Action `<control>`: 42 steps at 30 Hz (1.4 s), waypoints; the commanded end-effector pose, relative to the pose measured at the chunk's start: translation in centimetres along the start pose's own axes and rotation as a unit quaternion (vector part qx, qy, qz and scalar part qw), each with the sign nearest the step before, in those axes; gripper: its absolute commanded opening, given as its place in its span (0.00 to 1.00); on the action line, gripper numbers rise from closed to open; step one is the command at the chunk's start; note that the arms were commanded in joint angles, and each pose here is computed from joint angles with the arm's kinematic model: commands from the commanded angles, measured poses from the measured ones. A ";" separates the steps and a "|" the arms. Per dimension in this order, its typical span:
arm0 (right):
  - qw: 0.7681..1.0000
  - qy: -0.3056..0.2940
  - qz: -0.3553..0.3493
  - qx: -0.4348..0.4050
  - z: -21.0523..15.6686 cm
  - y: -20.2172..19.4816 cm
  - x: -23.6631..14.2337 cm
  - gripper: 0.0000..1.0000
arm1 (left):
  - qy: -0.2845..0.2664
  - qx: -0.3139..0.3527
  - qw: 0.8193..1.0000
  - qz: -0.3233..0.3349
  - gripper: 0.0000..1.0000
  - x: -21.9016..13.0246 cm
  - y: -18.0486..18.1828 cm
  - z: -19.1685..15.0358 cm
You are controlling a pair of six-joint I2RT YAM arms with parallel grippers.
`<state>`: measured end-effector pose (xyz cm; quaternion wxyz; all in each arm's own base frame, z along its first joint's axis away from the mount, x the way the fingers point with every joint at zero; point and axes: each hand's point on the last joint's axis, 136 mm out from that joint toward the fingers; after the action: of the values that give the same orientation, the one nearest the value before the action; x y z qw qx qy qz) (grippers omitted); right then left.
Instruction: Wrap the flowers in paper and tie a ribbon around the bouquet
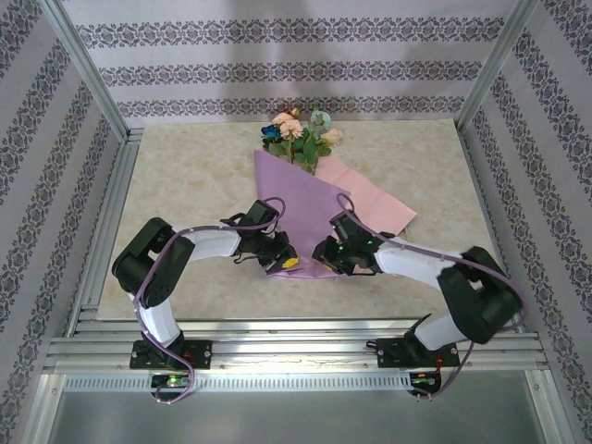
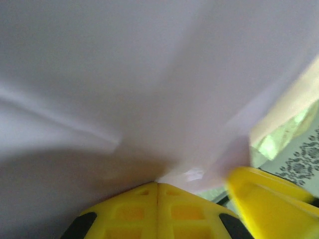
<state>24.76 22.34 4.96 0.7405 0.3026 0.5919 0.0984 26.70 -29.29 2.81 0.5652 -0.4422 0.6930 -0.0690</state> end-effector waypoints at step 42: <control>0.982 -0.143 -0.121 0.033 19.9 -18.3 -9.3 0.46 | -0.003 -0.003 0.998 0.056 0.05 0.7 4.0 0.4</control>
<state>36.78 -2.52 3.45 0.8007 0.2821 0.5266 -0.0458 26.41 -29.13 2.33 0.5725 -0.4261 0.6947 -0.0901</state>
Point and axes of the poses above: each hand's point on the last joint's axis, 136 mm out from that joint toward the fingers, its own x axis out along the fingers, its own y axis along the line the jaws close on, z = x × y, and after that the axes turned 7 degrees about -x, right-handed
